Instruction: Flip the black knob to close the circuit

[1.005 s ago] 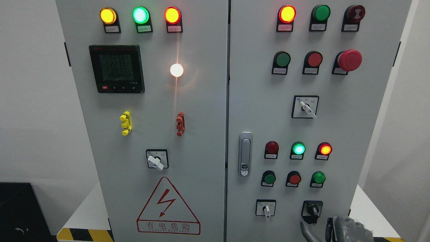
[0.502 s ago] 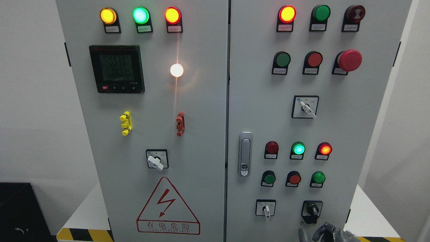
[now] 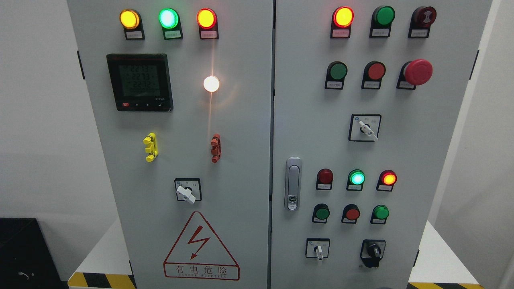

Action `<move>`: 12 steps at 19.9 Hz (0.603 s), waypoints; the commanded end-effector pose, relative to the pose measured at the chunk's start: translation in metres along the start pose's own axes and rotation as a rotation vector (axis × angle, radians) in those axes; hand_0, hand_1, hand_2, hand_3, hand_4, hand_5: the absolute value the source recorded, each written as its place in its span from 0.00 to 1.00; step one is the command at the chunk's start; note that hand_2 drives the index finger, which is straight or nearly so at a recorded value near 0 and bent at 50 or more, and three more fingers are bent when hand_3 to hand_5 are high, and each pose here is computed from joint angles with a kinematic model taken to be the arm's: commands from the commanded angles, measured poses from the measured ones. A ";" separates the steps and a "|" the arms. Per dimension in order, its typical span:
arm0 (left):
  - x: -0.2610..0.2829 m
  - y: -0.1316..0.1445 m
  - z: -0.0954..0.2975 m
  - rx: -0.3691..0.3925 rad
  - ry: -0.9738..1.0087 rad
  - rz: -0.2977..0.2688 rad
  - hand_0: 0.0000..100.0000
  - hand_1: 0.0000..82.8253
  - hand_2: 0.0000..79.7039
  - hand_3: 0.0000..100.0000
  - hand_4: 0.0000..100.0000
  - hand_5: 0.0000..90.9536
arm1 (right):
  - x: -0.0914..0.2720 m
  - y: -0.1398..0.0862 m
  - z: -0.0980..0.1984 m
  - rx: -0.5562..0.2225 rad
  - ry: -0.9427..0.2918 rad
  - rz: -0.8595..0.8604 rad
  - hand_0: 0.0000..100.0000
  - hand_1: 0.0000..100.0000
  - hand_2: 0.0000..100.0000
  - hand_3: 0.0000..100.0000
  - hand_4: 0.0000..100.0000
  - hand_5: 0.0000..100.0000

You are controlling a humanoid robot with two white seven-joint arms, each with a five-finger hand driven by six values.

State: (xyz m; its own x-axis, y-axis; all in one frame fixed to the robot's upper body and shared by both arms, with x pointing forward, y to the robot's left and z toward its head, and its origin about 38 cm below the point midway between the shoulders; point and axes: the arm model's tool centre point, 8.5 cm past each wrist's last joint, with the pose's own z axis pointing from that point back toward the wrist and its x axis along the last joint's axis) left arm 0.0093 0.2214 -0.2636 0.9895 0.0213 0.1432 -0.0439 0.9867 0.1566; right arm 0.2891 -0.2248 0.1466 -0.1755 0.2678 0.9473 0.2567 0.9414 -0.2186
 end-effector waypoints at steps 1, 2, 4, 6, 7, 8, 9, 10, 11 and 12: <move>0.000 0.000 0.000 0.000 0.000 0.001 0.12 0.67 0.00 0.00 0.00 0.00 | 0.003 0.002 0.023 0.027 0.021 -0.241 0.00 0.00 0.22 0.39 0.27 0.13; 0.000 0.000 0.000 0.001 -0.002 -0.001 0.12 0.67 0.00 0.00 0.00 0.00 | 0.001 0.002 0.026 0.030 0.027 -0.254 0.00 0.00 0.20 0.35 0.25 0.10; 0.000 0.000 0.000 0.000 -0.001 0.002 0.12 0.67 0.00 0.00 0.00 0.00 | -0.002 0.000 0.037 0.036 0.019 -0.299 0.00 0.00 0.17 0.30 0.21 0.06; 0.000 0.000 0.000 0.001 0.000 0.001 0.12 0.67 0.00 0.00 0.00 0.00 | -0.005 0.001 0.047 0.060 0.023 -0.308 0.00 0.00 0.14 0.25 0.18 0.03; 0.000 0.000 0.000 -0.001 -0.002 0.001 0.12 0.67 0.00 0.00 0.00 0.00 | -0.007 0.002 0.052 0.076 0.028 -0.307 0.00 0.00 0.13 0.22 0.17 0.02; 0.000 0.000 0.000 -0.001 -0.002 0.001 0.12 0.67 0.00 0.00 0.00 0.00 | -0.007 0.002 0.055 0.091 0.025 -0.308 0.00 0.00 0.11 0.20 0.15 0.01; 0.000 0.000 0.000 -0.001 0.000 -0.001 0.12 0.67 0.00 0.00 0.00 0.00 | -0.008 0.002 0.056 0.098 0.022 -0.308 0.00 0.00 0.09 0.18 0.13 0.00; 0.000 0.000 0.000 0.000 0.000 0.001 0.12 0.67 0.00 0.00 0.00 0.00 | -0.008 0.003 0.057 0.112 0.023 -0.317 0.00 0.00 0.08 0.16 0.12 0.00; 0.000 0.000 0.000 -0.001 0.000 -0.001 0.12 0.67 0.00 0.00 0.00 0.00 | -0.007 0.004 0.057 0.121 0.023 -0.332 0.00 0.00 0.06 0.13 0.09 0.00; 0.000 0.000 0.000 -0.001 -0.002 -0.001 0.12 0.67 0.00 0.00 0.00 0.00 | -0.007 0.004 0.057 0.127 0.024 -0.343 0.00 0.00 0.05 0.11 0.07 0.00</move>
State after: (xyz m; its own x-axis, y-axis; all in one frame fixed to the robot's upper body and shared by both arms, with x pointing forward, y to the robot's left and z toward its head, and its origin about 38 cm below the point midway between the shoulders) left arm 0.0093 0.2214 -0.2636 0.9894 0.0214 0.1433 -0.0441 0.9866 0.1568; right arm 0.2483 -0.2148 0.1288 -0.2230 0.0035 0.9748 0.1107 0.9936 0.0218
